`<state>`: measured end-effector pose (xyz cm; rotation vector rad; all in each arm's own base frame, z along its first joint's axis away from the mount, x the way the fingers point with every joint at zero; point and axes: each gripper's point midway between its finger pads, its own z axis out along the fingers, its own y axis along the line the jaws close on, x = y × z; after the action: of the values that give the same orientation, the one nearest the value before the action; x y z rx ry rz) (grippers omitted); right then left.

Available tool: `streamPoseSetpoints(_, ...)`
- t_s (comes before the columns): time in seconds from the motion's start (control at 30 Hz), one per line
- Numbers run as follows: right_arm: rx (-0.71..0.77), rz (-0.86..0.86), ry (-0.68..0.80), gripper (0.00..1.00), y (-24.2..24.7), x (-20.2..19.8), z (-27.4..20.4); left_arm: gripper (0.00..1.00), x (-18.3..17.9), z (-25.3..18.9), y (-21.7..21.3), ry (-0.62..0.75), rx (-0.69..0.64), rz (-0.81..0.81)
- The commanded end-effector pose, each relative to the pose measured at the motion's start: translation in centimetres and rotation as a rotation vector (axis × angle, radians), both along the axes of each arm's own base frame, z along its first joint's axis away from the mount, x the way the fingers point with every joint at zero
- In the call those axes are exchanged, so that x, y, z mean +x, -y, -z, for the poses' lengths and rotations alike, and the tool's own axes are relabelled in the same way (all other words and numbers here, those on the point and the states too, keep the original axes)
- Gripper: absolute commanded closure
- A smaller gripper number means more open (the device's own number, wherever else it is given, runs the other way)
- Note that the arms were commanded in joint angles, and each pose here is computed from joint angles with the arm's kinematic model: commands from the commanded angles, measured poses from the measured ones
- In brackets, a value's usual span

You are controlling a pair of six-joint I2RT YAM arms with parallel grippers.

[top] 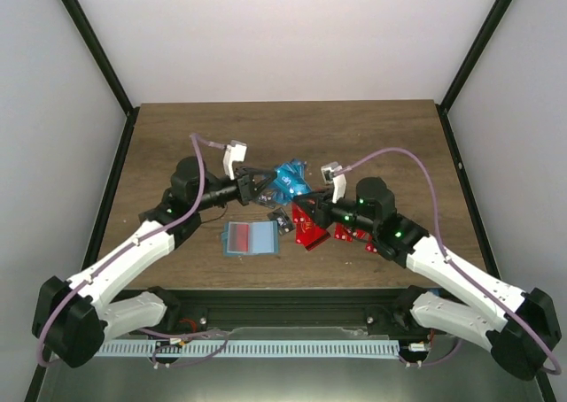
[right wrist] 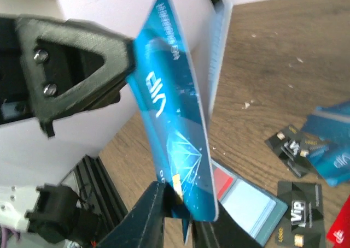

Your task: Put the credit cards into the card holder

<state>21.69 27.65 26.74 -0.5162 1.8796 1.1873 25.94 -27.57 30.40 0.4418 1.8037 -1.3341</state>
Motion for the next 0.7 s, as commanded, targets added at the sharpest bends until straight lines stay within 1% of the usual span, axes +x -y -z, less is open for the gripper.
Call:
streamPoseSetpoints(0.0, -0.024, 0.144, -0.056, 0.77, 0.9, 2.4, -0.1, 0.96, 1.2, 1.4, 0.3, -0.006, 0.002, -0.023)
streamPoseSetpoints(0.03, -0.037, 0.163, -0.075, 0.74, 1.1, 2.6, 0.6, 0.96, 1.4, 2.1, 0.6, -0.016, 0.007, -0.019)
streamPoseSetpoints(0.07, -0.050, 0.182, -0.095, 0.68, 1.3, 2.9, 1.4, 0.96, 1.7, 3.1, 0.9, -0.034, 0.012, -0.011)
streamPoseSetpoints(0.13, -0.078, 0.243, -0.154, 0.55, 2.2, 3.5, 3.5, 0.96, 2.1, 4.4, 1.5, -0.044, 0.000, 0.005)
streamPoseSetpoints(0.2, -0.107, 0.312, -0.230, 0.41, 3.4, 4.1, 6.2, 0.96, 2.8, 6.7, 2.0, -0.074, 0.015, 0.008)
streamPoseSetpoints(0.27, -0.134, 0.369, -0.301, 0.30, 4.9, 4.4, 9.0, 0.96, 3.6, 9.4, 2.3, -0.113, 0.051, -0.002)
streamPoseSetpoints(0.33, -0.143, 0.385, -0.335, 0.20, 5.9, 4.4, 10.5, 0.96, 4.3, 10.9, 2.7, -0.143, 0.080, -0.004)
streamPoseSetpoints(0.4, -0.147, 0.368, -0.312, 0.13, 6.3, 4.3, 10.3, 0.96, 4.6, 10.9, 3.0, -0.151, 0.093, 0.001)
streamPoseSetpoints(0.47, -0.151, 0.334, -0.247, 0.08, 6.3, 4.0, 9.0, 0.96, 4.8, 10.1, 2.8, -0.140, 0.117, -0.006)
streamPoseSetpoints(0.57, -0.146, 0.246, -0.141, 0.03, 5.7, 3.2, 6.2, 0.96, 4.3, 9.3, 2.7, -0.135, 0.192, 0.019)
streamPoseSetpoints(0.67, -0.137, 0.144, -0.083, 0.01, 4.7, 2.1, 4.4, 0.96, 2.9, 7.9, 2.5, -0.115, 0.214, 0.075)
